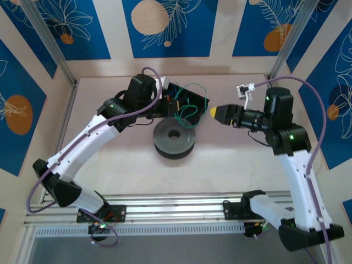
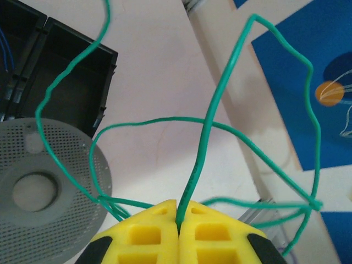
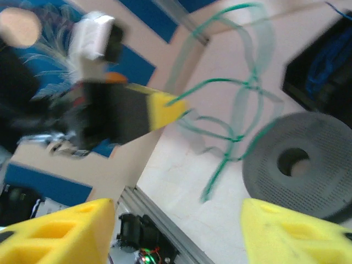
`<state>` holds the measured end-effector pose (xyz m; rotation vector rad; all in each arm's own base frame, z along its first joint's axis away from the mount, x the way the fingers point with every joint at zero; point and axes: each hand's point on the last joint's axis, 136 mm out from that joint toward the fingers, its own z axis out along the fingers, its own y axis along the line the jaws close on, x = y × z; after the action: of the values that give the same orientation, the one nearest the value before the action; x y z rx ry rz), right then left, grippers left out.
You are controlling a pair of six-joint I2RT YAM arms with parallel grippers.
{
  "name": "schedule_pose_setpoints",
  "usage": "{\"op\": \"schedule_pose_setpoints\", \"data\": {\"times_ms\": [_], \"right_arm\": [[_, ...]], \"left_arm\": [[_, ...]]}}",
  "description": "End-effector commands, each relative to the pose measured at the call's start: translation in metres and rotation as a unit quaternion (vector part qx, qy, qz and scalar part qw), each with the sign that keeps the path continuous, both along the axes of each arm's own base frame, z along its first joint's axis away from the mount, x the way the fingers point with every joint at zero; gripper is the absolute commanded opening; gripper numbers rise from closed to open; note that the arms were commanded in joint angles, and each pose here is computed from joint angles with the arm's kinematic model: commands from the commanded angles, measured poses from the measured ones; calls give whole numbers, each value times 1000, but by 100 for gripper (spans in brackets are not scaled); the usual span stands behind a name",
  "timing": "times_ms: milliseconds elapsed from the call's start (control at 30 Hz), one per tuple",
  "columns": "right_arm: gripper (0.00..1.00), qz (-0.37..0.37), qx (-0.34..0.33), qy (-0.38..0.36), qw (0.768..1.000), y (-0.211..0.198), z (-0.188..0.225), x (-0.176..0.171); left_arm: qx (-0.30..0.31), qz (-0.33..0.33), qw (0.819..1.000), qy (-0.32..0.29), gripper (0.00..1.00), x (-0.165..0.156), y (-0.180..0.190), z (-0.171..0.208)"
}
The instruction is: Wrap the cables
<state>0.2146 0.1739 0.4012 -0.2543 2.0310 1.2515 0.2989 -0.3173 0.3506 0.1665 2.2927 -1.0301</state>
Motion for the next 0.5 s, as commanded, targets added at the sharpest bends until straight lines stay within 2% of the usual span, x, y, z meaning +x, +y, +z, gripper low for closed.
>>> {"op": "schedule_pose_setpoints", "data": {"times_ms": [0,67,167,300,467], "right_arm": [[45,57,38,-17,998,22,7,-27],[44,78,45,-26,996,34,7,-38],[43,76,26,-25,996,48,-2,-35],[39,44,-19,0,999,63,-28,-8],[40,-46,-104,20,993,55,-67,38]], "left_arm": [[-54,40,998,8,0,10,0,15],[-68,48,996,14,0,11,-1,16],[-82,48,995,23,0,11,-4,15],[-105,41,993,35,0,9,-10,16],[-124,28,991,46,0,2,-14,18]]}}
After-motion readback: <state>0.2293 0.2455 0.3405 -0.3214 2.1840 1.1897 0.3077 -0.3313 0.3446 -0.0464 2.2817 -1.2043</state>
